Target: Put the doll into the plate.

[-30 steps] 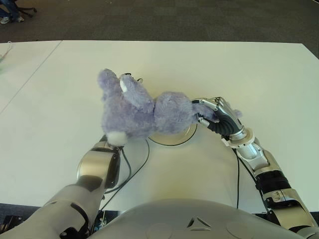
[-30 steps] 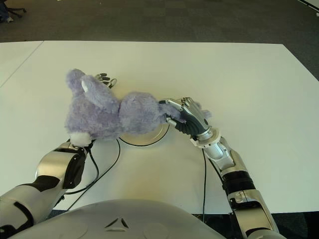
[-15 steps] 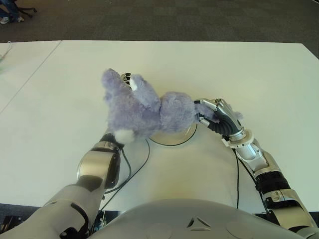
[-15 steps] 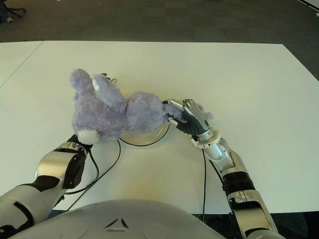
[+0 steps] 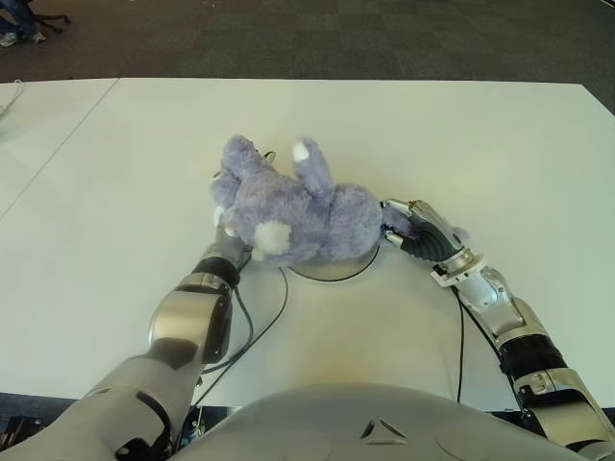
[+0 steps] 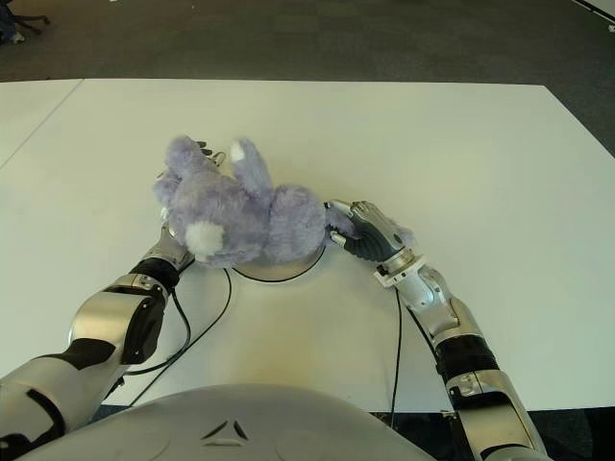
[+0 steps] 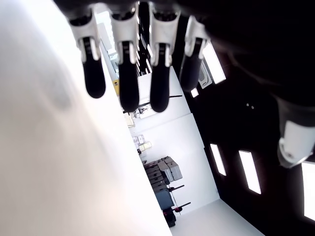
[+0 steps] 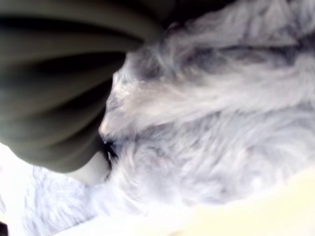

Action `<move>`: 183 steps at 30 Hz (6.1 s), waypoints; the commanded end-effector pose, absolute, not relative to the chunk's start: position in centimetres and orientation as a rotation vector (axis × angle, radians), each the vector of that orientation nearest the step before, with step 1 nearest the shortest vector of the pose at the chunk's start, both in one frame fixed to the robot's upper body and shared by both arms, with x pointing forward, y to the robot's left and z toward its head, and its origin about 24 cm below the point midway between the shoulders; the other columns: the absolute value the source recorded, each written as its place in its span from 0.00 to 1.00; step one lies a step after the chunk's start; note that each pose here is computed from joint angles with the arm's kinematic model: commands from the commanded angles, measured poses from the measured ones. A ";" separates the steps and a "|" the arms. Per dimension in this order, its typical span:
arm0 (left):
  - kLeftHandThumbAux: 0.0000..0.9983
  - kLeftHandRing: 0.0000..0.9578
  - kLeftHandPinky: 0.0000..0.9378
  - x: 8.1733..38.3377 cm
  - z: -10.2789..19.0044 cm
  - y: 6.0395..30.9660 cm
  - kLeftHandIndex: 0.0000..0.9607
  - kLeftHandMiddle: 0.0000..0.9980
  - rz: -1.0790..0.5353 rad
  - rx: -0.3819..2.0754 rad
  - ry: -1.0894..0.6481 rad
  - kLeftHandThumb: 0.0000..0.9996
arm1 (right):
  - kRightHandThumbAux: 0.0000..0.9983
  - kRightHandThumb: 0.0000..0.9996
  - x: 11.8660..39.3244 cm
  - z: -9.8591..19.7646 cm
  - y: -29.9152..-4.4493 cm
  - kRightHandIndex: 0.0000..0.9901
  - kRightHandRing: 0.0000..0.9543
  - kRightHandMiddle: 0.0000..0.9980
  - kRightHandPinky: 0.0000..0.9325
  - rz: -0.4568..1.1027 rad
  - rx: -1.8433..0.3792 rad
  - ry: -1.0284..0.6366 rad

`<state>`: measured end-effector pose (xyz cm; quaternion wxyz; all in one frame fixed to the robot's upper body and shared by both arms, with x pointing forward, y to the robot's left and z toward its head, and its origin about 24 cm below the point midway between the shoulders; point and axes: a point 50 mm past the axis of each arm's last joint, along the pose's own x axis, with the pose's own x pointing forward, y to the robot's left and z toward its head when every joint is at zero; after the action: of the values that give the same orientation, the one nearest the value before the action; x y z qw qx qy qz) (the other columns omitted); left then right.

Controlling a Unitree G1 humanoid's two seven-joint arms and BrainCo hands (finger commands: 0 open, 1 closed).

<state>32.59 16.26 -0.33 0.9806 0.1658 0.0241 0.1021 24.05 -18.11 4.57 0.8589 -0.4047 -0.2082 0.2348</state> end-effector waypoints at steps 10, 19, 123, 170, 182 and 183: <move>0.51 0.34 0.33 24.7 -9.2 16.0 0.26 0.33 0.170 0.373 0.487 0.00 | 0.72 0.69 23.0 1.8 -18.7 0.44 0.91 0.87 0.93 0.662 -0.843 -0.143; 0.58 0.36 0.33 24.7 -9.4 16.1 0.28 0.34 0.168 0.365 0.507 0.00 | 0.72 0.70 23.5 1.8 -19.1 0.44 0.87 0.82 0.89 0.685 -0.869 -0.088; 0.59 0.37 0.35 24.8 -9.2 15.9 0.29 0.35 0.178 0.366 0.481 0.00 | 0.47 0.00 34.4 11.6 -28.4 0.00 0.00 0.00 0.00 0.443 0.136 -0.207; 0.60 0.36 0.35 24.5 -9.4 16.5 0.27 0.34 0.172 0.331 0.502 0.00 | 0.73 0.00 31.8 -2.8 -22.0 0.17 0.19 0.20 0.21 -0.220 0.044 0.388; 0.61 0.37 0.33 24.1 -9.5 16.8 0.28 0.36 0.180 0.332 0.496 0.00 | 0.68 0.00 28.5 -6.1 -20.9 0.26 0.28 0.30 0.28 -0.334 0.447 0.364; 0.61 0.37 0.32 24.1 -9.5 16.8 0.28 0.36 0.180 0.332 0.496 0.00 | 0.68 0.00 28.3 -6.3 -20.9 0.26 0.29 0.31 0.29 -0.339 0.460 0.357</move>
<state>32.62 16.52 -0.28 0.9809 0.1554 0.0263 0.1139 33.97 -23.56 1.73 0.9794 0.1355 0.0358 -0.1451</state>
